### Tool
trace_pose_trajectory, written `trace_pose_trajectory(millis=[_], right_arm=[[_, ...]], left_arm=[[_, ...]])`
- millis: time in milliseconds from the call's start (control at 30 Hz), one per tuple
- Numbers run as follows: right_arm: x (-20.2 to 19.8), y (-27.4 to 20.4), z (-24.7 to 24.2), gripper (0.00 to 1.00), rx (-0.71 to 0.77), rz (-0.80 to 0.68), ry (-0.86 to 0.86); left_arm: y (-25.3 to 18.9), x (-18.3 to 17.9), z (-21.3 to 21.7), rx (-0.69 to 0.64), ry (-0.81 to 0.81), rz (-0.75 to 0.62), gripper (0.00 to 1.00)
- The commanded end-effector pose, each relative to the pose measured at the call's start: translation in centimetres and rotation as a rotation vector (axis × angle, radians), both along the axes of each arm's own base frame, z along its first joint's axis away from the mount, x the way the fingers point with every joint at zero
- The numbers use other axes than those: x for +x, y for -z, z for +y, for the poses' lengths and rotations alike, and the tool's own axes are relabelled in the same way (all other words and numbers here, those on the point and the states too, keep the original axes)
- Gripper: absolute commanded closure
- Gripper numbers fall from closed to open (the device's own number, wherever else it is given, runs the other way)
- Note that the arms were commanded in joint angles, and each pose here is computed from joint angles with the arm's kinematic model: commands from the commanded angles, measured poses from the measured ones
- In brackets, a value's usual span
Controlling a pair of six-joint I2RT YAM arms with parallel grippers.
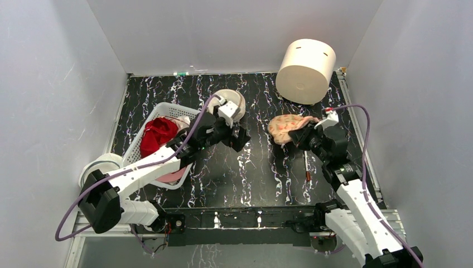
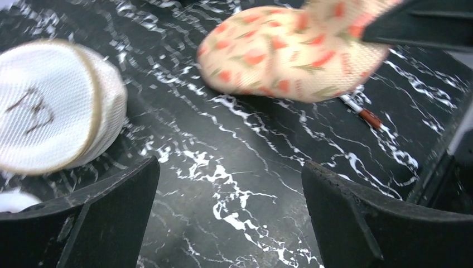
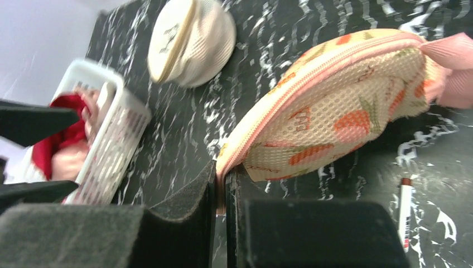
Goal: Unzip the laundry bag and remove the bra
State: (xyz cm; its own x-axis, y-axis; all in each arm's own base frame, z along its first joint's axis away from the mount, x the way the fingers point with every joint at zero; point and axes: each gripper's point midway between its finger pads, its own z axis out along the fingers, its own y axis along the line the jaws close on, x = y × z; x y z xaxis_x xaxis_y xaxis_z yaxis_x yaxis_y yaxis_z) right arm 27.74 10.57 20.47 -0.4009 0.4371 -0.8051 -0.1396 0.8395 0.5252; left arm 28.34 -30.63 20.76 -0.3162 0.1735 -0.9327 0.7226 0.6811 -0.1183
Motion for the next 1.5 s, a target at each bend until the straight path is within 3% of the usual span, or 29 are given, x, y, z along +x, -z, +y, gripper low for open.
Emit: trace_pose_trajectory(millis=[0, 167, 300, 400, 533, 700, 933, 1200, 1333, 1467], right_arm=[[-1.5, -5.1, 3.9, 0.98, -0.002, -0.075, -0.286], [-2.9, -6.2, 7.6, 0.98, 0.062, -0.039, -0.557], [-3.4, -4.5, 9.4, 0.98, 0.137, 0.093, -0.685], [-3.2, -3.3, 9.9, 0.98, 0.182, 0.161, -0.699], [-2.9, -4.0, 10.2, 0.98, 0.233, 0.125, -0.688], [-2.9, -4.6, 10.4, 0.99, 0.247, 0.107, -0.696], [-3.2, -3.8, 11.1, 0.99, 0.235, 0.148, -0.733], [-2.7, -3.0, 12.3, 0.97, 0.208, 0.177, -0.738], [-1.3, -2.8, 12.0, 0.87, 0.169, 0.173, -0.683], [0.6, -2.9, 10.9, 0.7, 0.081, 0.12, -0.591]], left_arm=[[-1.9, -3.9, -2.3, -0.043, 0.227, -0.185, 0.02], [-1.6, -6.7, -2.3, -0.01, 0.34, -0.384, 0.02], [0.1, -7.8, -2.7, 0.069, 0.384, -0.43, 0.02], [1.6, -8.5, -3.5, 0.134, 0.404, -0.423, 0.08], [2.6, -8.6, -4.2, 0.182, 0.374, -0.441, 0.13], [3.4, -6.1, -3.2, 0.299, 0.233, -0.49, 0.24], [2.2, -5.4, -3.7, 0.265, 0.188, -0.503, 0.32], [2.8, -6.1, -4.7, 0.262, 0.235, -0.419, 0.55], [2.8, -5.9, -4.9, 0.264, 0.209, -0.372, 0.74], [2.0, -5.9, -4.8, 0.199, 0.165, -0.338, 0.84]])
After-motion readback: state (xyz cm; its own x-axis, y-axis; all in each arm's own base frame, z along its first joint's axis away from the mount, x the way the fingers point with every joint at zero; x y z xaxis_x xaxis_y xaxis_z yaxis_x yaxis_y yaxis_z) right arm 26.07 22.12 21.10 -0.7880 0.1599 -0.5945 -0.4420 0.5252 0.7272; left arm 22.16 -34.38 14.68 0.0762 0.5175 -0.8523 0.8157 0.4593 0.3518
